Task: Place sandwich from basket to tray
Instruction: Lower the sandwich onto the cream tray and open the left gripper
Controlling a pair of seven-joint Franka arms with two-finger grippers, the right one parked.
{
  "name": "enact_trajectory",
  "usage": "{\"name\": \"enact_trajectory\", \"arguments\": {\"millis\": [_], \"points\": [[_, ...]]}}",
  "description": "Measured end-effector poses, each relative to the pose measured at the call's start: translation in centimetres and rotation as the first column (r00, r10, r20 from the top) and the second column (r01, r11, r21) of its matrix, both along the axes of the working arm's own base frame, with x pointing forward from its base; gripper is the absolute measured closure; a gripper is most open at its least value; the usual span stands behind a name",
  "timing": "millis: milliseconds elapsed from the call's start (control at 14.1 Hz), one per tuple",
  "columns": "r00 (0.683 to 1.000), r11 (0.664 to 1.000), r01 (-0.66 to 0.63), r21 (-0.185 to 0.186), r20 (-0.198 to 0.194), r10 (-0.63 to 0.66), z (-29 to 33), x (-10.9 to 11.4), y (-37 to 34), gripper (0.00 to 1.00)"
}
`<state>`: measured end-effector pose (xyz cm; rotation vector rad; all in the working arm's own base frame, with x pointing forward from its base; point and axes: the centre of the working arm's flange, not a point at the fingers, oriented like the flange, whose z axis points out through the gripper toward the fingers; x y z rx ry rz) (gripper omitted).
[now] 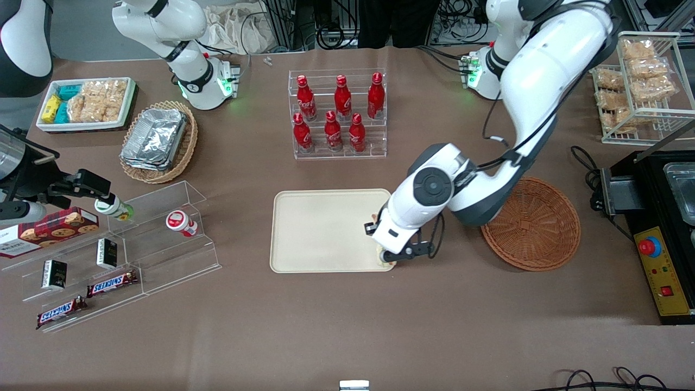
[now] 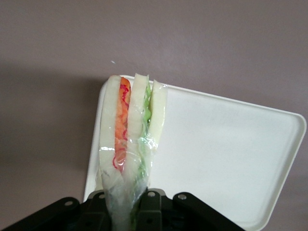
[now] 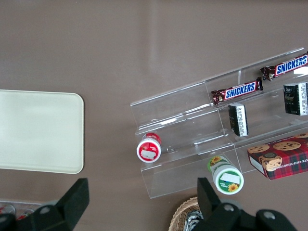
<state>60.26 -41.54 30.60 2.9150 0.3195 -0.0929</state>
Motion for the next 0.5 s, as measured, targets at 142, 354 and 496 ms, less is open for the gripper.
{"name": "enact_trajectory", "arguments": {"millis": [142,354,496], "points": [[1.000,1.000,0.011,0.008,-0.007,-0.011,-2.1,-0.1,-0.3,0.84],[0.999,0.999,0.038,0.030,-0.015,-0.037,-4.1,-0.7,-0.9,0.84],[0.998,0.998,0.056,0.027,-0.016,-0.056,-4.8,-1.5,-1.9,0.84]]}}
